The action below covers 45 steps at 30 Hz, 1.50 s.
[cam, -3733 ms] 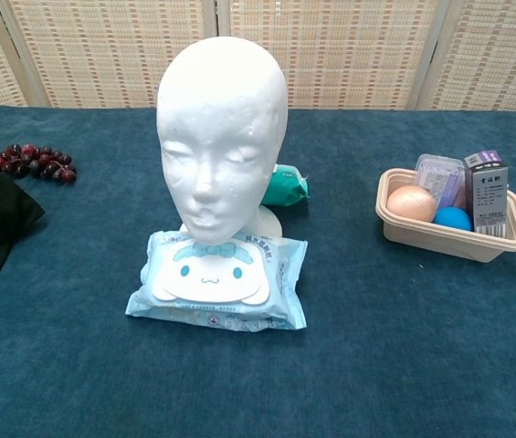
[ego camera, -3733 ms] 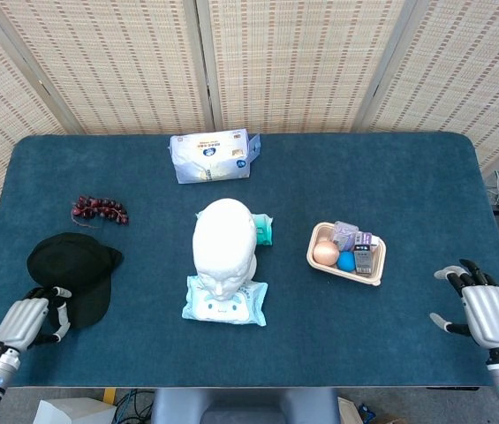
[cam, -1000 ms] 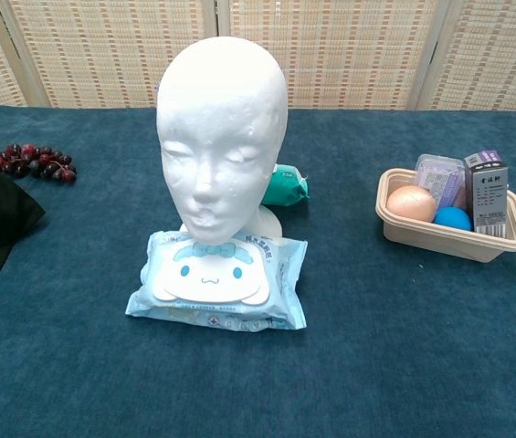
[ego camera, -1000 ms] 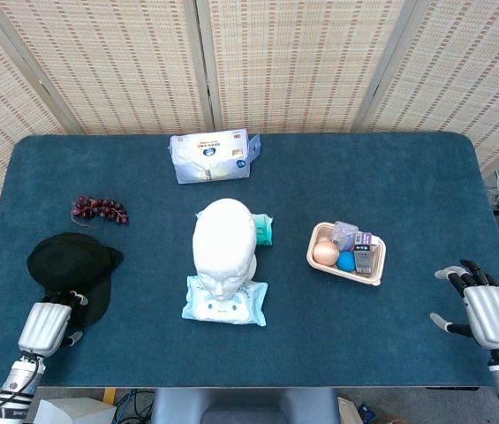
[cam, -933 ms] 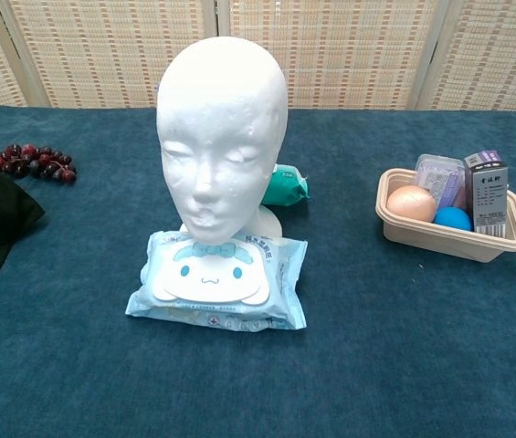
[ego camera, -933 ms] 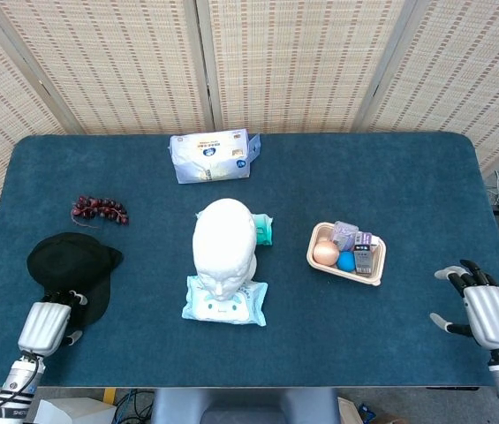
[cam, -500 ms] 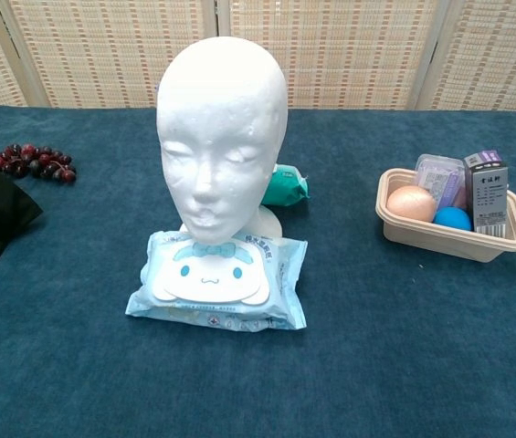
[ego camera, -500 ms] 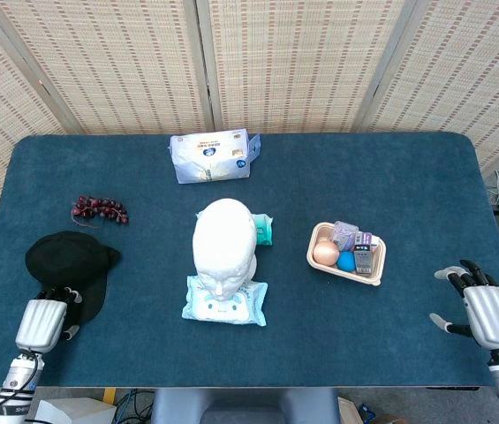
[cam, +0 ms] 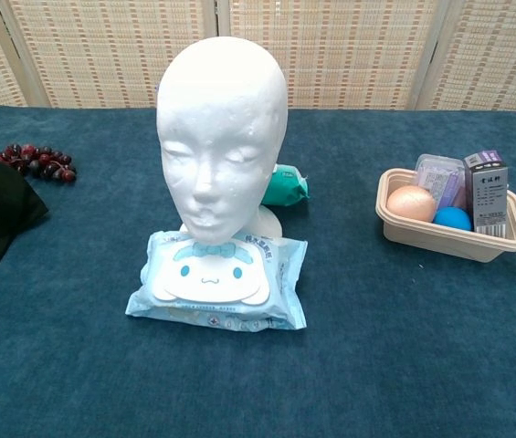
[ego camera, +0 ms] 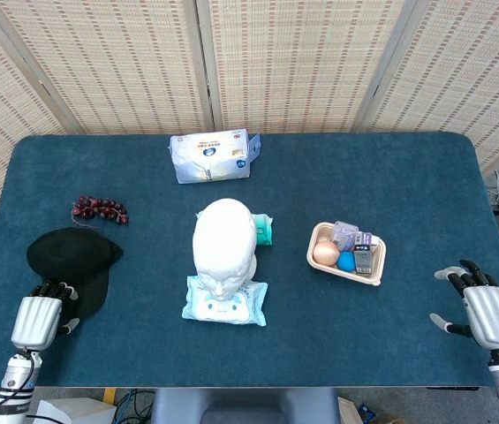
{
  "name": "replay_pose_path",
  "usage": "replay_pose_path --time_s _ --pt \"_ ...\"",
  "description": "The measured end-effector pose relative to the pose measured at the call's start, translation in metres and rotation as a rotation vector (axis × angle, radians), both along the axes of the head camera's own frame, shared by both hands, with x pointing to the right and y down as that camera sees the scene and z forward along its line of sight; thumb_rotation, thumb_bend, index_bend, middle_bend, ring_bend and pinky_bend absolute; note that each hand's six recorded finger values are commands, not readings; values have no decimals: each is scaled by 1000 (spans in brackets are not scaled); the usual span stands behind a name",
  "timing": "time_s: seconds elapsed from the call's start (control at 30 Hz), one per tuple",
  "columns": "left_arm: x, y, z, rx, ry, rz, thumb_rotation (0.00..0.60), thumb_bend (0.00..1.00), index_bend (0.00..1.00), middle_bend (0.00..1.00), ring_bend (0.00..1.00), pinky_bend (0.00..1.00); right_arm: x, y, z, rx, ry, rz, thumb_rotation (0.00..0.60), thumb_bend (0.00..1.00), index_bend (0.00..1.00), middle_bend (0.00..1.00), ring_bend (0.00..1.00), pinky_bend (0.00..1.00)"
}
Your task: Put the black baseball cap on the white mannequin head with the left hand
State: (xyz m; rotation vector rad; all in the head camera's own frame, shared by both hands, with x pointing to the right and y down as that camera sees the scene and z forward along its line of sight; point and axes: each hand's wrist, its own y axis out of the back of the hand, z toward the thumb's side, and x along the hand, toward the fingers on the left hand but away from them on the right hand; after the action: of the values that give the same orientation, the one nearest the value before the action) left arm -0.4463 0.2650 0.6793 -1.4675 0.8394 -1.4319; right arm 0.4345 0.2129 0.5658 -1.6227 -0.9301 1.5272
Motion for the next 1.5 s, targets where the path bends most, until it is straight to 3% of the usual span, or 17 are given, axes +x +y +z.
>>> replay_pose_path --time_s 0.27,0.57,0.77,1.13,1.4,1.5 --pt "3 -6 -11 79 57 12 600 34 515 472 303 429 0 0 0 1 -2 0 600 0 327 314 156 287" --pt "4 -9 -18 162 118 33 600 34 519 414 306 440 0 0 0 2 -1 1 600 0 327 315 156 287" --pt "4 -11 -16 176 144 25 600 60 526 408 305 442 0 0 0 2 -2 0 600 0 327 315 156 287" --pt "4 -15 -10 186 163 -5 600 313 528 410 305 460 0 0 -1 3 -2 2 600 0 327 315 156 287" --pt "2 -16 -7 191 174 -31 600 314 527 411 306 470 0 0 0 1 -2 0 600 0 327 315 156 287" --pt "2 -17 -7 198 173 -38 600 262 527 411 306 472 0 0 0 1 -1 0 600 0 327 315 156 287"
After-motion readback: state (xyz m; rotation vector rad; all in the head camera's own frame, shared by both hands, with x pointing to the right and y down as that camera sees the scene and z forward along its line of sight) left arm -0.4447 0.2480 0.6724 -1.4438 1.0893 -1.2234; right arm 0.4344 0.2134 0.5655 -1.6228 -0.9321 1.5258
